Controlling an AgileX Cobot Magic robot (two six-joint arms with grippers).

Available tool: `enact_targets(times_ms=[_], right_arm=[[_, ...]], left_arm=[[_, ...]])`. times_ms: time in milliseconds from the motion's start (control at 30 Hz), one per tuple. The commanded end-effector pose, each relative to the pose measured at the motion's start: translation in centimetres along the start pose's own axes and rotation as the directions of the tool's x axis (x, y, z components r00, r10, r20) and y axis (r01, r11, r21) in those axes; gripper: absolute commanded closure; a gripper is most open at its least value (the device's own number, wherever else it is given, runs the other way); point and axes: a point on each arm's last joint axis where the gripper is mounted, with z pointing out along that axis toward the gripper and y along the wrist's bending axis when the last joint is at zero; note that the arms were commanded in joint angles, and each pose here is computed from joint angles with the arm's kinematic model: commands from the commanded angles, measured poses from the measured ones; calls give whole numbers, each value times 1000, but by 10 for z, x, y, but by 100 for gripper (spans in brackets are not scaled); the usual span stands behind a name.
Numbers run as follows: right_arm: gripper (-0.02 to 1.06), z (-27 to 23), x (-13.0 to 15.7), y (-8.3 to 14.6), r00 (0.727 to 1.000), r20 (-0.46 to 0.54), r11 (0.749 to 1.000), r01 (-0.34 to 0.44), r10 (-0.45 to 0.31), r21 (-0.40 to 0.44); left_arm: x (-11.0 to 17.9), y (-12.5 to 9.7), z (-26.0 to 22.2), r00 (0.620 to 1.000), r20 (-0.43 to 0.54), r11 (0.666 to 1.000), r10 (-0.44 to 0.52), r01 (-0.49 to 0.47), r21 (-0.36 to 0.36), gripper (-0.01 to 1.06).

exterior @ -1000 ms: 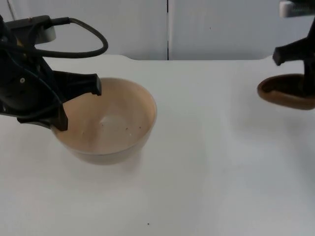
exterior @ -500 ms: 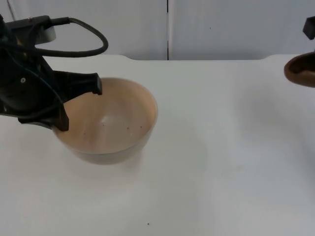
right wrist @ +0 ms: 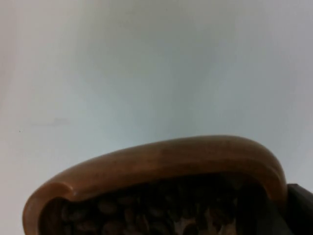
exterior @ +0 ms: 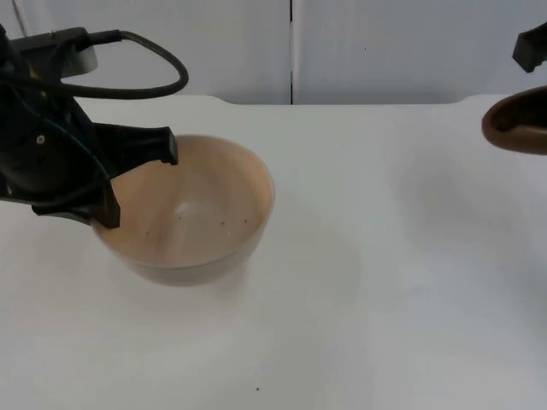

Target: Pick up the bowl with the left hand and pour the coffee beans from the cup into the bowl with the right hand.

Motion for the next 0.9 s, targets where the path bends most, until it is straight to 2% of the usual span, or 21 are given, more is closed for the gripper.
enact_targets(times_ms=[0,100,133,167,300,333,467,500,633,667,800,867], right_arm=[[105,-7,1,5,1000,18,1000,12,-12,-6],[105,-13,-2,22,996,59,998,60,-59,-17],[105,-21,-6,32,991,104,996,84,-80,-28],[105,-21,-6,32,991,104,996,84,-80,-28],[105,-48,-17,57,970,208,991,130,-122,-24],[105,-48,-17,57,970,208,991,130,-122,-24],[105,-68,-31,88,950,243,981,196,-194,19],[105,-68,-31,88,950,243,981,196,-194,19],[105,-70,-51,135,911,311,961,274,-270,33],[105,-70,-51,135,911,311,961,274,-270,33],[105,-64,-59,173,884,341,944,328,-319,31],[105,-64,-59,180,876,350,939,341,-333,42]], left_arm=[[-2,-2,-2,1000,11,1000,-20,20,13,105],[-2,-2,-2,1000,10,1000,-21,21,14,105],[-2,-2,-2,1000,10,1000,-21,21,14,105],[-2,-2,-2,1000,10,1000,-21,21,14,105],[-2,-2,-2,1000,10,1000,-21,21,14,105],[-2,-2,-2,1000,10,1000,-21,21,14,105],[-2,-2,-2,1000,10,1000,-21,21,14,105],[-2,-2,-2,1000,10,1000,-21,21,14,105],[-1,-1,-2,1000,7,1000,-21,21,12,105],[-1,-1,-2,1000,7,1000,-21,21,12,105],[-1,-2,-2,1000,7,1000,-23,22,13,105],[-1,-2,-2,1000,7,1000,-23,22,13,105]])
